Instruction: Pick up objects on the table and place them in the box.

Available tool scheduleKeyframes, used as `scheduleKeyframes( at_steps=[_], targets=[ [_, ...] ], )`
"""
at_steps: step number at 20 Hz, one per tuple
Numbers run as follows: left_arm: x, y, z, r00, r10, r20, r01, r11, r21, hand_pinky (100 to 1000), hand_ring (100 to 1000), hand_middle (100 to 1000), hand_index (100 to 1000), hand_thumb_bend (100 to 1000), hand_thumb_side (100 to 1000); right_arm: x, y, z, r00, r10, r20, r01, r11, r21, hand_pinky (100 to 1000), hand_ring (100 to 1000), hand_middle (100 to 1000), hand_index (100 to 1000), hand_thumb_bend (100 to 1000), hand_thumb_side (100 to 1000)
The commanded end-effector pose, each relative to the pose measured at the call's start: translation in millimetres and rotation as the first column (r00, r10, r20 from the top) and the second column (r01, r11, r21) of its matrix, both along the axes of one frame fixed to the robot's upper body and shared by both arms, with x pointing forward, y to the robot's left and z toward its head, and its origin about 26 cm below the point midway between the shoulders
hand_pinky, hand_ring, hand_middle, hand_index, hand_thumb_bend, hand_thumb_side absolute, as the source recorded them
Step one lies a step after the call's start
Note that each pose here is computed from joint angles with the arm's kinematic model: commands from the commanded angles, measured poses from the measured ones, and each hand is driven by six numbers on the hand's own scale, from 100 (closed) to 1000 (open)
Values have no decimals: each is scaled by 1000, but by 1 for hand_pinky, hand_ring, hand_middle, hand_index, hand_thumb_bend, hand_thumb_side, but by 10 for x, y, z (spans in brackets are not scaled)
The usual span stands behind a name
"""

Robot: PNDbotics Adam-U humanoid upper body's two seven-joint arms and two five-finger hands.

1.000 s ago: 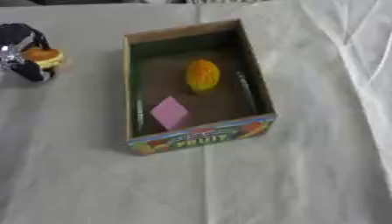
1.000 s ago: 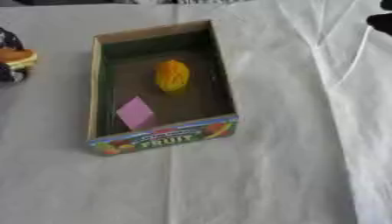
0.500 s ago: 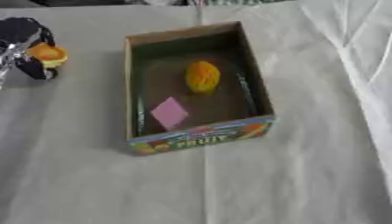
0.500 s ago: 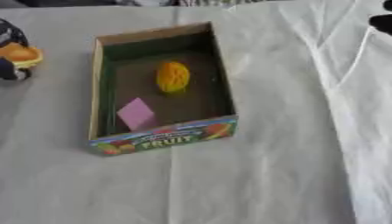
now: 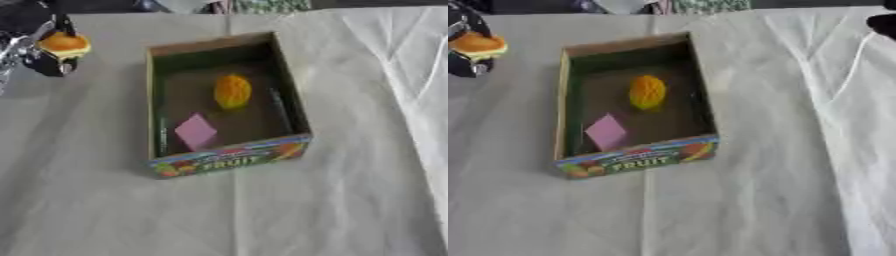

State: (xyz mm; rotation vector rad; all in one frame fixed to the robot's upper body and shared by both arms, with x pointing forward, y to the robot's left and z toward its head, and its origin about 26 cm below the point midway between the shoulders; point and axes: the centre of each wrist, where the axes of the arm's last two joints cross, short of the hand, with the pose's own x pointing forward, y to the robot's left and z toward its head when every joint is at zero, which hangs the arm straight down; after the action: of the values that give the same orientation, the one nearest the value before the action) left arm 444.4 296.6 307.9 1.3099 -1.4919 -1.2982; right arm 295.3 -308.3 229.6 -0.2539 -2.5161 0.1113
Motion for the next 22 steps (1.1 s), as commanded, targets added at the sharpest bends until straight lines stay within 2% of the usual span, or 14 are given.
scheduleKeyframes(
  at_steps=[1, 4, 7, 11, 13, 15, 19, 22],
  targets=[
    [-187, -79, 274, 995, -85, 50, 86, 996, -25, 634, 625, 604, 689, 218, 100, -35, -6, 90, 999, 9, 31, -9, 1000, -8, 806, 701, 702, 727, 100, 736],
    [-331, -323, 365, 977, -204, 59, 206, 978, -31, 634, 624, 606, 690, 182, 100, -35, -8, 93, 999, 10, 31, -10, 1000, -9, 806, 701, 702, 727, 100, 734],
    [-499, -644, 427, 935, -348, 66, 351, 936, -39, 636, 623, 606, 689, 153, 100, -35, -7, 96, 999, 13, 31, -12, 1000, -10, 806, 701, 702, 727, 100, 729],
    [-758, -1170, 419, 846, -527, 85, 531, 847, -40, 633, 620, 605, 687, 114, 100, -31, -4, 117, 999, 18, 39, -18, 1000, -11, 806, 701, 702, 727, 100, 720],
    [-868, -1392, 378, 804, -587, 92, 593, 804, -47, 631, 619, 605, 686, 102, 100, -29, 1, 127, 999, 22, 42, -22, 1000, -11, 806, 701, 702, 727, 100, 719],
    [-939, -1567, 300, 775, -626, 86, 631, 774, -57, 630, 619, 606, 687, 100, 100, -29, -1, 129, 999, 23, 43, -23, 1000, -10, 806, 701, 702, 727, 100, 718],
    [-1009, -1784, 133, 744, -665, 63, 668, 741, -70, 629, 620, 607, 688, 100, 100, -30, -4, 130, 999, 21, 45, -21, 1000, -7, 805, 700, 701, 727, 100, 719],
    [-984, -1861, 0, 749, -661, 36, 662, 746, -74, 631, 622, 608, 690, 104, 100, -28, 1, 127, 999, 23, 43, -22, 1000, -5, 805, 700, 701, 726, 100, 721]
  ],
)
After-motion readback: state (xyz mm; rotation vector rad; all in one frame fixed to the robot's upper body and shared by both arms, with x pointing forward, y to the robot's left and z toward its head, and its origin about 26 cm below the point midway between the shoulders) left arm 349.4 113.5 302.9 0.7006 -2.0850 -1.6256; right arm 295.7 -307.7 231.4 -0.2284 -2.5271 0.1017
